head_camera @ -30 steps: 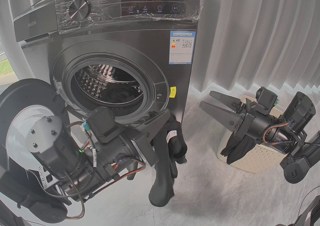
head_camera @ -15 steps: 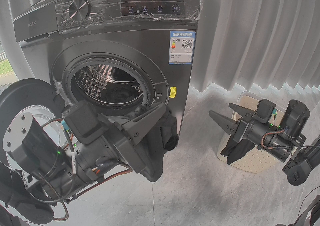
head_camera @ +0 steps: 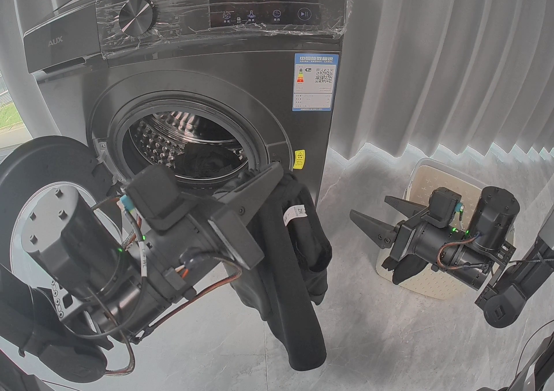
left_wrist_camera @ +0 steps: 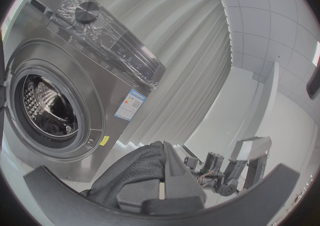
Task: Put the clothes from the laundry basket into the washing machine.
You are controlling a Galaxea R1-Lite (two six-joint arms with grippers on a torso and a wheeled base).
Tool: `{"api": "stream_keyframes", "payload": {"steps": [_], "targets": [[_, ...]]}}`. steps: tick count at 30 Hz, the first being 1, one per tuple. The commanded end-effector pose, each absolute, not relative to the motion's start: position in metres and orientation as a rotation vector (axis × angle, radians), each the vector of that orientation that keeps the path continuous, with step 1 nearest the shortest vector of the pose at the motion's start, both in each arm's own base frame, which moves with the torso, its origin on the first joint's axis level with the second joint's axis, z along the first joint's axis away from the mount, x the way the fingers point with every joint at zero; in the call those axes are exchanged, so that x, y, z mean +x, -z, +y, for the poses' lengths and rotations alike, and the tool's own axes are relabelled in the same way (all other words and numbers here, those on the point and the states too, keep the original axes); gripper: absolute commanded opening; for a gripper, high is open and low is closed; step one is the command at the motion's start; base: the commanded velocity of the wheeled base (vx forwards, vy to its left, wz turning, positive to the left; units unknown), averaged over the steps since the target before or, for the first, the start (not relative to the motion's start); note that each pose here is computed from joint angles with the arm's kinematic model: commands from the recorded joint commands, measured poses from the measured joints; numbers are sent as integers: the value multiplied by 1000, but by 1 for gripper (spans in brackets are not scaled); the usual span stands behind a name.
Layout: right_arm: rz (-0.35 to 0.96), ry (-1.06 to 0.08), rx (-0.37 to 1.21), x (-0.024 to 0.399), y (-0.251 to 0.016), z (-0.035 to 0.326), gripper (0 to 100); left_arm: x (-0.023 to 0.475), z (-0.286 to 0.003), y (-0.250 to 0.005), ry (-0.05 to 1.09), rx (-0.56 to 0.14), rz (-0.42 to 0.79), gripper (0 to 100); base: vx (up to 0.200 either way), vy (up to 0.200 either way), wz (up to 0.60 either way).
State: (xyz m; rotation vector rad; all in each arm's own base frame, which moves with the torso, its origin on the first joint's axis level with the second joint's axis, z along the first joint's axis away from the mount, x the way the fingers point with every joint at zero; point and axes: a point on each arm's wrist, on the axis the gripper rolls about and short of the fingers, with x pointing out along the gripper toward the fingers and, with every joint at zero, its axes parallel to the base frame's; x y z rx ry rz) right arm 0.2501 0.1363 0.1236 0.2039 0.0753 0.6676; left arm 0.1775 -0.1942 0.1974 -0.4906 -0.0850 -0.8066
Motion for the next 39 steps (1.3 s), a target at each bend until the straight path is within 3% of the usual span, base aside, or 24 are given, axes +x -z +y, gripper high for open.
{"api": "stream_keyframes", "payload": {"steps": [1, 9, 20, 22, 26, 39], "targets": [[113, -652, 199, 252, -113, 134, 100, 186, -199, -202, 768, -525, -85, 0, 0, 0, 0], [112, -657, 198, 252, -113, 135, 100, 184, -202, -212, 777, -586, -82, 0, 0, 0, 0], [79, -656, 198, 253, -109, 134, 100, 183, -194, -242, 781, -785, -42, 0, 0, 0, 0], [74, -657, 193, 254, -106, 134, 100, 189, -191, -238, 745, -762, -21, 0, 0, 0, 0], [148, -661, 172, 246, -90, 133, 100, 190, -183, -248, 730, -694, -91, 0, 0, 0, 0], [221, -684, 162, 238, -76, 135, 100, 190, -186, -245, 734, -683, -78, 0, 0, 0, 0]]}}
